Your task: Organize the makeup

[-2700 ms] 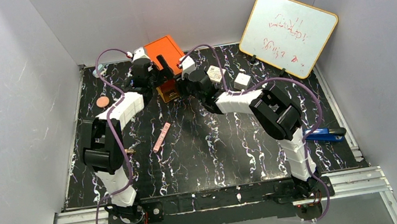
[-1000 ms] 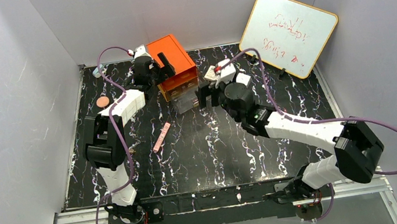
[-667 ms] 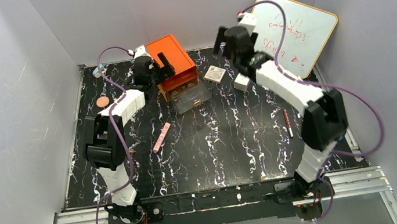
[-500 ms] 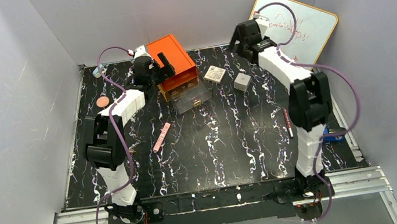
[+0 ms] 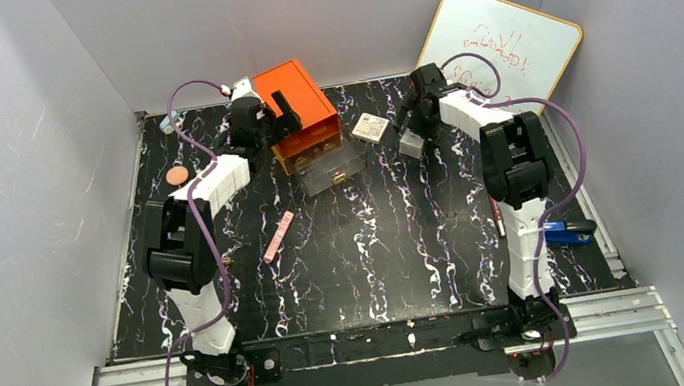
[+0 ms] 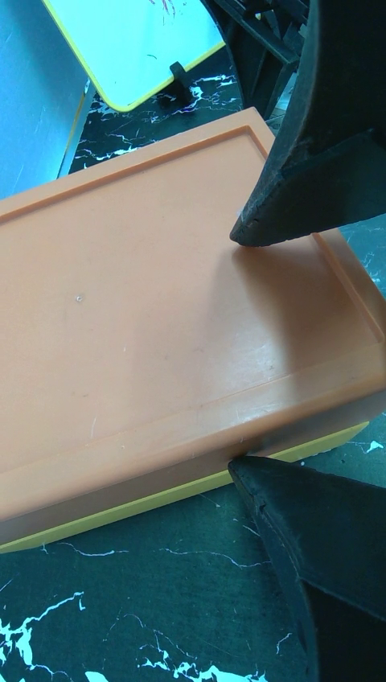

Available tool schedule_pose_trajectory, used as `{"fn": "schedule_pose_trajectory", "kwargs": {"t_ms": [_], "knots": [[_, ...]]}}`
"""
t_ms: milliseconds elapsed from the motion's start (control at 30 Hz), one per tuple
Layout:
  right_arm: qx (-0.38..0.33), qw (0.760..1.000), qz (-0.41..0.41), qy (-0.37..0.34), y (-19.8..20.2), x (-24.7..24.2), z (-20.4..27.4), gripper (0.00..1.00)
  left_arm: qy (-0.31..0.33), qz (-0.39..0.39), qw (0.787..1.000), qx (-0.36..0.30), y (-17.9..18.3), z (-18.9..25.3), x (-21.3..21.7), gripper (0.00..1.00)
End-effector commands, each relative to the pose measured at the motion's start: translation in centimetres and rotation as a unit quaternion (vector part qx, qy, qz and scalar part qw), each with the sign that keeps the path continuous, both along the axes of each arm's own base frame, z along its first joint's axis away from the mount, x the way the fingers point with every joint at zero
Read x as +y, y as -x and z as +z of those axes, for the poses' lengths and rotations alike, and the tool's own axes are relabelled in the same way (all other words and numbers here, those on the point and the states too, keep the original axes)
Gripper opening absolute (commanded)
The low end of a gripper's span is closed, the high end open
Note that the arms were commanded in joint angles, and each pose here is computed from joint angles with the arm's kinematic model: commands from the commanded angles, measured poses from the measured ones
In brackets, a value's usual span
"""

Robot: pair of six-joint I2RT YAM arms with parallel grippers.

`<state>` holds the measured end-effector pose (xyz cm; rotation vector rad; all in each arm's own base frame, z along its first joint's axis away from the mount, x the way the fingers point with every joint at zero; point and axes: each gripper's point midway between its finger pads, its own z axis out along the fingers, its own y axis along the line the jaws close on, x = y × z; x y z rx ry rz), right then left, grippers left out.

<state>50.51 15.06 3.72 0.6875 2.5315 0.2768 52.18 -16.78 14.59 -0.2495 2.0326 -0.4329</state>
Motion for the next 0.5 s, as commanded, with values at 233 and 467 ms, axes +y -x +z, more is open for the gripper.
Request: {"fn": "schedule_pose_trajectory", "kwargs": {"t_ms": [233,467], "knots": [[0.032,0.999,0.006,-0.006,2.7,-0.1,-1.3,0.54,-0.036,-0.031,0.995,0.089,3.4,-5.5,-0.2,0.98],[-0.006,1.000,0.016,0.024,2.2,-0.5,2.3,0.02,-0.034,-0.033,0.995,0.088,3.4,-5.4,-0.3,0.98]]}}
